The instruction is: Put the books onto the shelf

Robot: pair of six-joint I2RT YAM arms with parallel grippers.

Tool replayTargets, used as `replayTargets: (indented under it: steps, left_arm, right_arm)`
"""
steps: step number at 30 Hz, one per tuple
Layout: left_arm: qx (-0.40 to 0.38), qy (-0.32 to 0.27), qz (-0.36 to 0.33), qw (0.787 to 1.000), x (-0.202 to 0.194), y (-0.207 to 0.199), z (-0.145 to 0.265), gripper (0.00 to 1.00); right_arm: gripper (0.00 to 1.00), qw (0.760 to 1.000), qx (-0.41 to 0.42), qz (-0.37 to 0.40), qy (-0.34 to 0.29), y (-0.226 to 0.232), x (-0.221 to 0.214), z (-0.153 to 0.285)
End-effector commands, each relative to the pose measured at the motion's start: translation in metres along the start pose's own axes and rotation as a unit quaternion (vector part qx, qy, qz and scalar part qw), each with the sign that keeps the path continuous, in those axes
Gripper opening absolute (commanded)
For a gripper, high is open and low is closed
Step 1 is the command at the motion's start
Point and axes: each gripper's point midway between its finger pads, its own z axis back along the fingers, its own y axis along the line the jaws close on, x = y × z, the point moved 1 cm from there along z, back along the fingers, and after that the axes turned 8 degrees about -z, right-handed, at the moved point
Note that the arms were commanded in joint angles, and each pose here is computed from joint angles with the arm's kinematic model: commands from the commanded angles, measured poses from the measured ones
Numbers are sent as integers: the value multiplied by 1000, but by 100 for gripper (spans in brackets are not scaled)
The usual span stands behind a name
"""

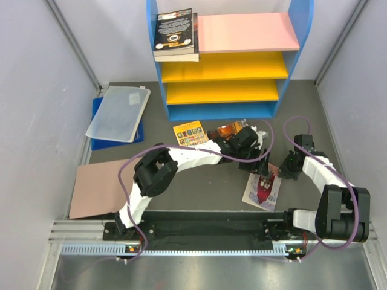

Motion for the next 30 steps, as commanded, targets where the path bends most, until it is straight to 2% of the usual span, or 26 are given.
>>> replayTargets:
  steps: [1,3,8,9,11,14,15,16,18,19,20,28,30]
  left_arm:
    - [-32,-10,1,999,8,-14,-7,72]
    - [-17,17,12,1000,-5,-1,-17,70]
    - [-10,35,20,999,-15,6,-24,61]
    - [-13,31,19,999,-13,5,-25,54]
    - [-18,31,24,999,-15,5,-27,48]
    - [-28,37,31,998,-18,5,-34,42]
    - [-29,38,33,998,-20,7,-36,37]
    - [-31,36,34,998,-20,7,-37,27]
    - [-33,35,38,998,-21,8,-39,15]
    - [-31,35,38,998,-23,10,-39,5]
    - [-30,31,37,998,-21,10,-37,0]
    - [11,-9,31,999,-2,29,3,0]
    - [26,-22,25,999,7,38,22,0]
  right_arm:
    - [0,999,47,-4,12,16,-4,-15]
    - [0,999,49,-4,13,17,-4,-15]
    - [0,998,54,-4,10,19,-2,-13]
    - [0,998,56,-4,10,20,-2,-13]
    - [0,998,57,-4,13,21,-2,-13]
    - [0,998,62,-4,16,23,-3,-13]
    - [0,998,62,-5,18,23,-4,-13]
    - [0,998,62,-3,18,23,-4,-13]
    - [0,998,65,0,18,23,-4,-13]
    - [0,998,66,1,17,24,-4,-12]
    - [0,998,69,2,14,24,-2,-11]
    - [2,990,131,49,-27,50,17,22]
    - [21,984,159,64,-49,59,24,37]
